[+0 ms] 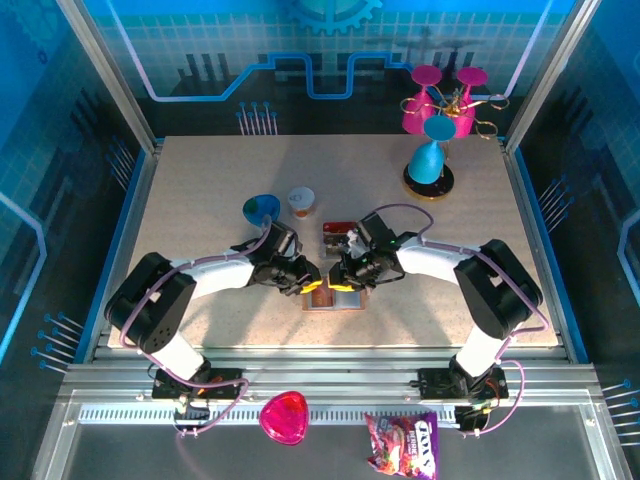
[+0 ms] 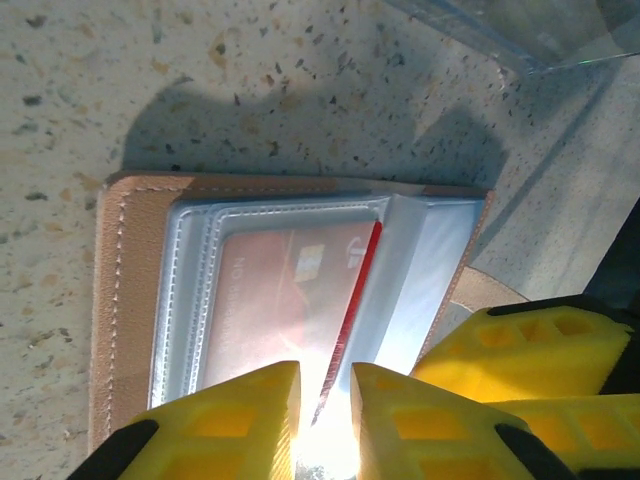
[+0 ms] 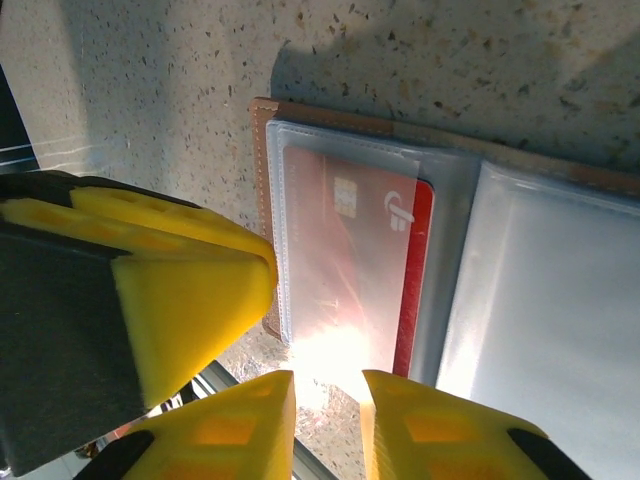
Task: Take the credit cards out of the card holder
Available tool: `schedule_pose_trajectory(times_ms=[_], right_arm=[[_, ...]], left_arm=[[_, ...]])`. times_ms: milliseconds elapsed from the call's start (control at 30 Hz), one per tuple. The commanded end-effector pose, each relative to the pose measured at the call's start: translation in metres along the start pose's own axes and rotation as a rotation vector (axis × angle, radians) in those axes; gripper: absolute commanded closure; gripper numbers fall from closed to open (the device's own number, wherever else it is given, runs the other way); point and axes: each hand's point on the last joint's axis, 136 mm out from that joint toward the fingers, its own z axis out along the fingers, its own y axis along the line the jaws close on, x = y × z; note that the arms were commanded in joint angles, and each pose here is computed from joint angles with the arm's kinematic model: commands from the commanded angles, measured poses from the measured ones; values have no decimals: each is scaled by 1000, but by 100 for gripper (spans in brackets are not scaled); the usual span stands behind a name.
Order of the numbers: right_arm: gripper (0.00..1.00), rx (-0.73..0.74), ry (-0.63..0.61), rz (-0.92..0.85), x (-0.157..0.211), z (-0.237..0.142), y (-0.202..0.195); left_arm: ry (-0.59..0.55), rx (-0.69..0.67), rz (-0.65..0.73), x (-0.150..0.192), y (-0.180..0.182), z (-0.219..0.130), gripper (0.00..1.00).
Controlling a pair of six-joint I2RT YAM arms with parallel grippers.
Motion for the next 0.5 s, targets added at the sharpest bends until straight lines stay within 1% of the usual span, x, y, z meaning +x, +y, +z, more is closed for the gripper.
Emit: schedule_pose_trajectory(times_ms=[0,233,467], right_arm=[[76,-16,24,-7,1,6,7],[75,-10,35,-1,1,11,5],[76,-11,51,2,3,16,4]], left_arm=[[36,-13,-11,8,9,7,81],[33,-29,-12,8,14,8,83],[34,-37,-14,8,17,9,85]])
